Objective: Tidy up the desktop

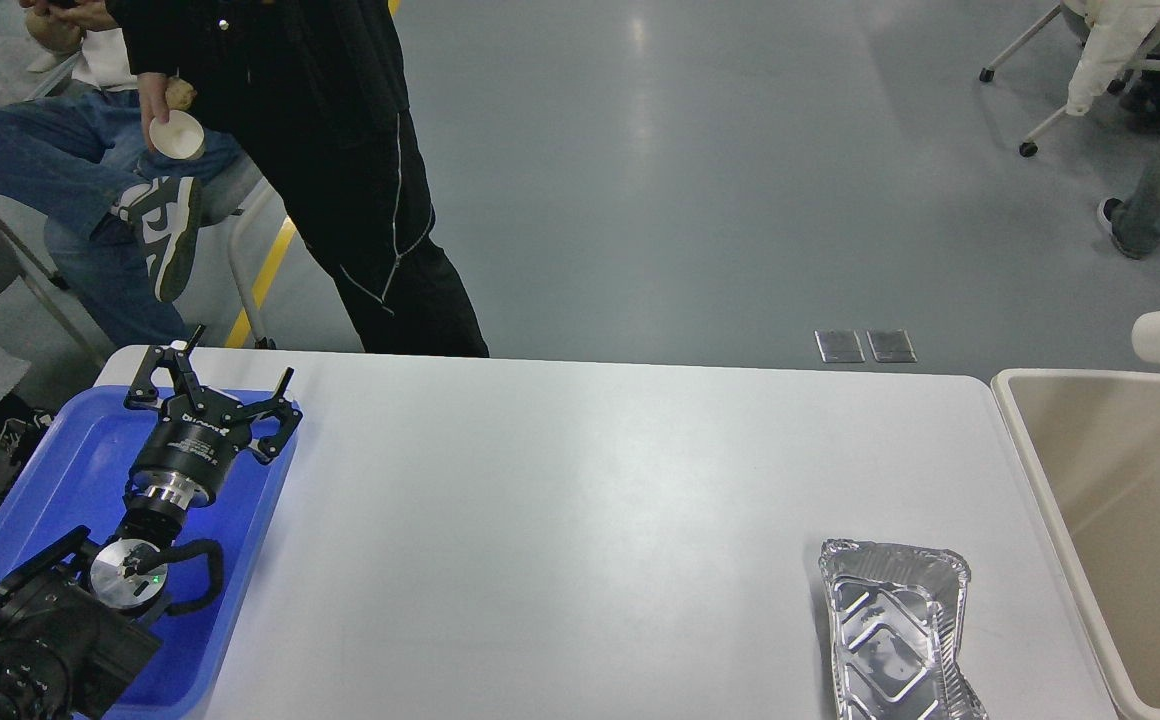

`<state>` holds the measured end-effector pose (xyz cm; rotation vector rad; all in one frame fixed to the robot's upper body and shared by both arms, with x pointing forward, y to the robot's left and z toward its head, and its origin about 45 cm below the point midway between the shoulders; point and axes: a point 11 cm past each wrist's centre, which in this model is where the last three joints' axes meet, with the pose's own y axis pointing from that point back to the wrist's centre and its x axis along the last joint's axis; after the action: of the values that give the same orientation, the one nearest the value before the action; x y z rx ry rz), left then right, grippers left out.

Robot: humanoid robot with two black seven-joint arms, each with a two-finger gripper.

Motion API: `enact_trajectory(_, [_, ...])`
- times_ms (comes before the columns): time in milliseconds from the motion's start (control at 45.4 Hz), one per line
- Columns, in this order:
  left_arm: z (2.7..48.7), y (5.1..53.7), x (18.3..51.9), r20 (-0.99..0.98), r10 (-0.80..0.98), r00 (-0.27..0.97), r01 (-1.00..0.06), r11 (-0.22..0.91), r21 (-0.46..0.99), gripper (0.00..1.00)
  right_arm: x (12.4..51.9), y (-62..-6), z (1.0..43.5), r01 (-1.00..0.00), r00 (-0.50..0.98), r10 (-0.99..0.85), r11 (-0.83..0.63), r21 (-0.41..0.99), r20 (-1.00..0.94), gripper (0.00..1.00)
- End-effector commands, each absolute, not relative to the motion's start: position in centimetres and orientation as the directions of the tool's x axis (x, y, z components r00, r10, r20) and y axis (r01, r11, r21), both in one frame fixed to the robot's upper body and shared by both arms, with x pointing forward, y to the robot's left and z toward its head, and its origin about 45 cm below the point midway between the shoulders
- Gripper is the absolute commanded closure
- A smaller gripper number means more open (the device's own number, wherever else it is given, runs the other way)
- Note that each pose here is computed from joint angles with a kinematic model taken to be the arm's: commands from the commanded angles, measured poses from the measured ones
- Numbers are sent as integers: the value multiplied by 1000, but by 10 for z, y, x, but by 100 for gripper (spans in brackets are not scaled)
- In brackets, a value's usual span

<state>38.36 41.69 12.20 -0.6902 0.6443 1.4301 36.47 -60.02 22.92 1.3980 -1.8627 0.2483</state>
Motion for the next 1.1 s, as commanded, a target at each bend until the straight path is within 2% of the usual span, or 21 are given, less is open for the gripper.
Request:
enact_trajectory(0, [122,417,384,-756,653,43,-999,19,-40,0,340,-619,201,-820,-166,-733,475,321,660,100])
enact_trajectory(242, [122,418,384,-755,654,43,-999,19,-40,0,312,-623,159,-733,-246,-760,552,398,601,100])
enact_trajectory(507, [122,418,384,-755,654,43,-999,18,-40,0,291,-610,119,-691,-236,-785,550,469,573,100])
enact_trajectory(1080, [122,418,384,-756,653,42,-999,17,-41,0,272,-609,97,-638,-252,-778,581,506,575,100])
